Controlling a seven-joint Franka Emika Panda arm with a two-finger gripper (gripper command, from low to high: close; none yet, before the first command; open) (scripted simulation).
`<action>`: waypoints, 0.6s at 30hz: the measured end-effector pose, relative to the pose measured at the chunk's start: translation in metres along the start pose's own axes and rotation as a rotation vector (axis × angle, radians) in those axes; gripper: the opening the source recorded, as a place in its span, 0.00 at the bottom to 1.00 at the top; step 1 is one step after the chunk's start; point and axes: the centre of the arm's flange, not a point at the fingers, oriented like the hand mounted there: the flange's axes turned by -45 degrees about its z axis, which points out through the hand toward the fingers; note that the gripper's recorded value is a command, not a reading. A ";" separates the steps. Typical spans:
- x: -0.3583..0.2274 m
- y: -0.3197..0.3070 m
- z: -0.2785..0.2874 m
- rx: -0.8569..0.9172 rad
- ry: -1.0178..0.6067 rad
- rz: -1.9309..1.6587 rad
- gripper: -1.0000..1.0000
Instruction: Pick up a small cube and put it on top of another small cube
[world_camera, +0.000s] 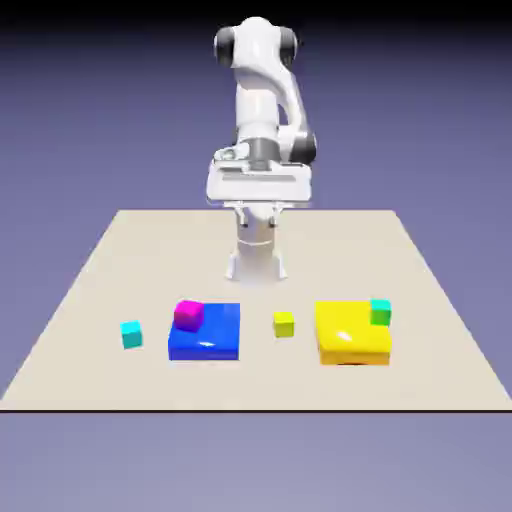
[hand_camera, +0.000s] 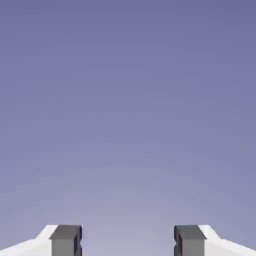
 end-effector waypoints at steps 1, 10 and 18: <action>-0.004 0.012 0.012 -0.007 -0.042 -0.015 0.50; -0.073 0.128 0.104 -0.015 -0.425 -0.142 0.50; -0.178 0.231 0.148 0.068 -0.766 -0.235 0.50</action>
